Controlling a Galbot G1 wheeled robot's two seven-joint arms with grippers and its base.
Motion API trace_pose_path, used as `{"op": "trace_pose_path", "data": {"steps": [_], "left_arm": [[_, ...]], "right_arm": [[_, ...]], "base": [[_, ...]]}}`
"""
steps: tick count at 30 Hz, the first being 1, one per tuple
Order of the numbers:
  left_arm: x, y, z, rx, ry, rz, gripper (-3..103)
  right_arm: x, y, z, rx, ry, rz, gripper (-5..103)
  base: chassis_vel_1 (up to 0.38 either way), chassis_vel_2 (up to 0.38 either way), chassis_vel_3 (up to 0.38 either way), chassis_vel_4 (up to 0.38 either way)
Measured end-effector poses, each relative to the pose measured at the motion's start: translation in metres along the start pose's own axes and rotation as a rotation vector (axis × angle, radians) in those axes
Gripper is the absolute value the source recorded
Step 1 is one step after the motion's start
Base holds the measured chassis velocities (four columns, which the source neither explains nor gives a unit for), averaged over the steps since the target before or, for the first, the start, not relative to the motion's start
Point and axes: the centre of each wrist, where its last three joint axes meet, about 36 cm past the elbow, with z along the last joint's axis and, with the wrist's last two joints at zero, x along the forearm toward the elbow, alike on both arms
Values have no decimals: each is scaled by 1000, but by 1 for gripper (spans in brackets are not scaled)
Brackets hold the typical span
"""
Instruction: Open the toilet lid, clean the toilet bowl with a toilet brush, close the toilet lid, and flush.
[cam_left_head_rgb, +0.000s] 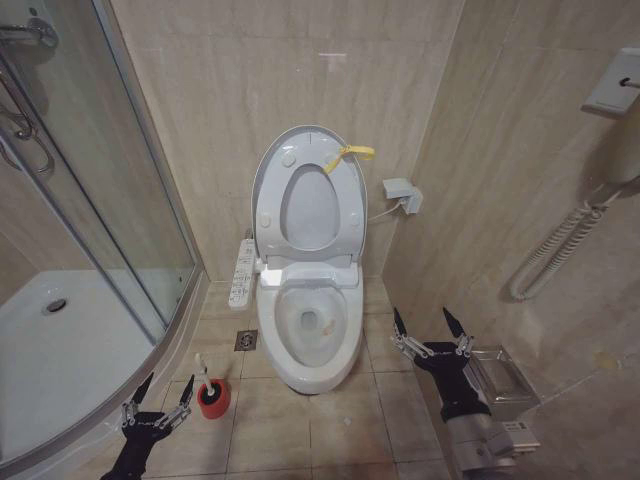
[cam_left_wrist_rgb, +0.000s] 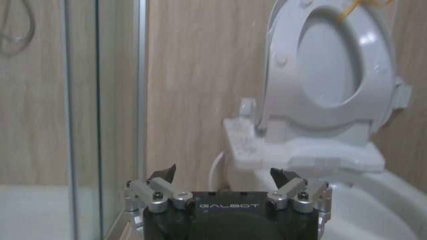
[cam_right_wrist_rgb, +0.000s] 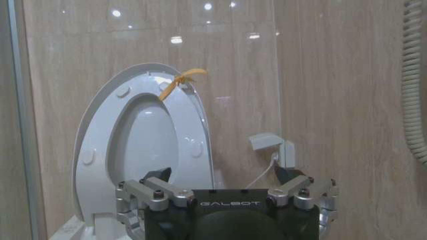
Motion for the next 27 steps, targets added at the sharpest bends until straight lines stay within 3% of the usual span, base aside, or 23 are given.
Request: {"op": "trace_pose_path", "data": {"steps": [6, 14, 20, 27], "left_arm": [[-24, 21, 44, 22, 55, -53, 96], [-60, 51, 66, 5, 97, -75, 97], [-69, 63, 88, 8, 128, -54, 98], [-90, 80, 103, -27, 141, -11, 99]], "right_arm": [[0, 0, 0, 0, 0, 0, 100], [0, 0, 0, 0, 0, 0, 100], [0, 0, 0, 0, 0, 0, 100], [0, 0, 0, 0, 0, 0, 100]], "base": [[0, 0, 0, 0], [0, 0, 0, 0], [0, 0, 0, 0], [0, 0, 0, 0]]}}
